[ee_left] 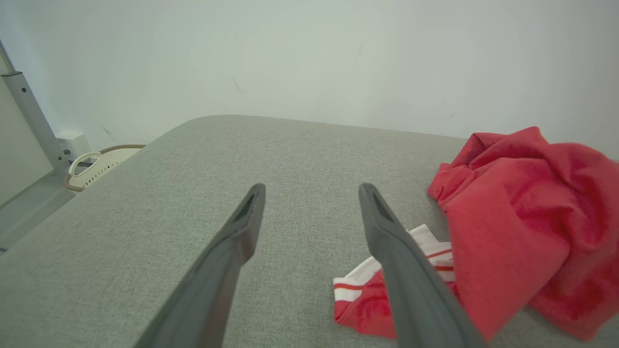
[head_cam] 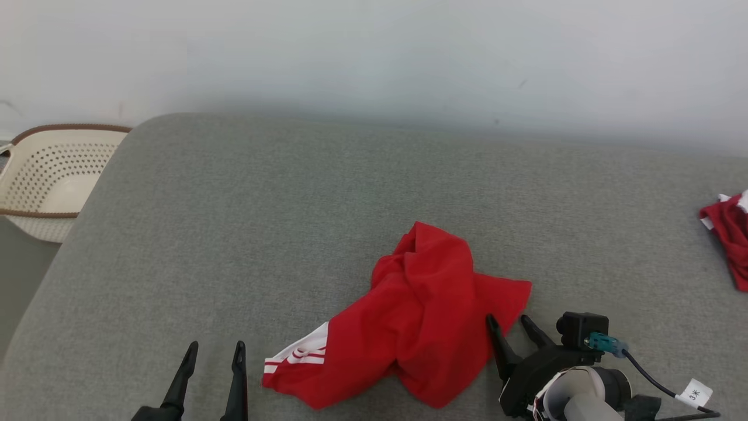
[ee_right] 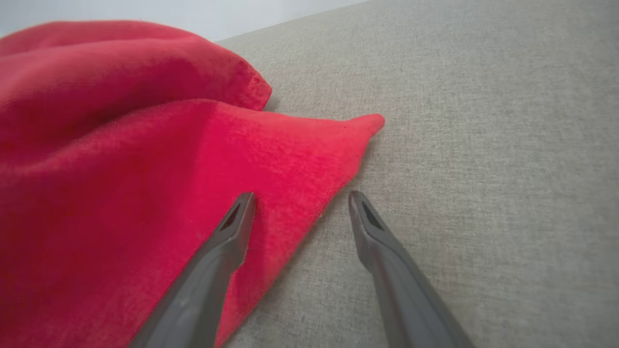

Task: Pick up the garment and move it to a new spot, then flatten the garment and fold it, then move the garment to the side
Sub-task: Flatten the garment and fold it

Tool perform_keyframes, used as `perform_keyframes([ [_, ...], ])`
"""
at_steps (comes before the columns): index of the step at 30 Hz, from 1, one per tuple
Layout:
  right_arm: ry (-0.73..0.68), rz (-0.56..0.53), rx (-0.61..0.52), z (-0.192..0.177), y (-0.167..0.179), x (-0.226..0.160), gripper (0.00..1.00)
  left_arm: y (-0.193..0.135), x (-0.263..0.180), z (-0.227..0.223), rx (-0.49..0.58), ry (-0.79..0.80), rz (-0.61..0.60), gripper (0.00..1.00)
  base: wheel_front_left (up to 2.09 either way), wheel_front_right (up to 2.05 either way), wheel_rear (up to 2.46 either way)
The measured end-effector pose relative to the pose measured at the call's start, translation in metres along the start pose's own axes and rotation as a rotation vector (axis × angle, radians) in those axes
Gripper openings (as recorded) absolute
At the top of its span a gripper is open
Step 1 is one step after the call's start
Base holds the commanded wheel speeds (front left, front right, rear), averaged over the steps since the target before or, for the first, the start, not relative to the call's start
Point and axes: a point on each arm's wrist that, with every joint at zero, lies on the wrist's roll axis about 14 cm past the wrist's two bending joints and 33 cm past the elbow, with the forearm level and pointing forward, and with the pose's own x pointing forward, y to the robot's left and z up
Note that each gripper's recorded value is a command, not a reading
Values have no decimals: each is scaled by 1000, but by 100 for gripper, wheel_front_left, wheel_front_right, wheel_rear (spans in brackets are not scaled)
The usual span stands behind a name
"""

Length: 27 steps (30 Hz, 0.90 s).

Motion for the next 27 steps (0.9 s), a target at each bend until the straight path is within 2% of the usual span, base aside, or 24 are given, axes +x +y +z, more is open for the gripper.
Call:
perform_keyframes([
  [2, 16, 9, 2, -4, 3, 5, 100, 4, -1, -1, 0, 3, 15, 100, 0, 0, 0],
  [3, 21, 13, 4, -6, 4, 7, 67, 6, -2, -2, 1, 5, 21, 100, 0, 0, 0],
  [4, 27, 16, 4, -7, 5, 9, 30, 7, -2, -2, 3, 7, 24, 100, 0, 0, 0],
  [5, 31, 19, 4, -9, 6, 11, 0, 9, -2, -3, 3, 10, 31, 100, 0, 0, 0],
  [13, -39, 6, -24, 14, -7, 16, 0, 9, 2, -5, 6, 12, 35, 100, 0, 0, 0],
  [22, -259, -76, -139, 110, -56, 8, 0, -2, 5, -5, -13, 4, 10, 100, 0, 0, 0],
  [27, -321, -118, -182, 136, -73, -4, 0, -2, 2, -5, -19, 6, 12, 100, 0, 0, 0],
])
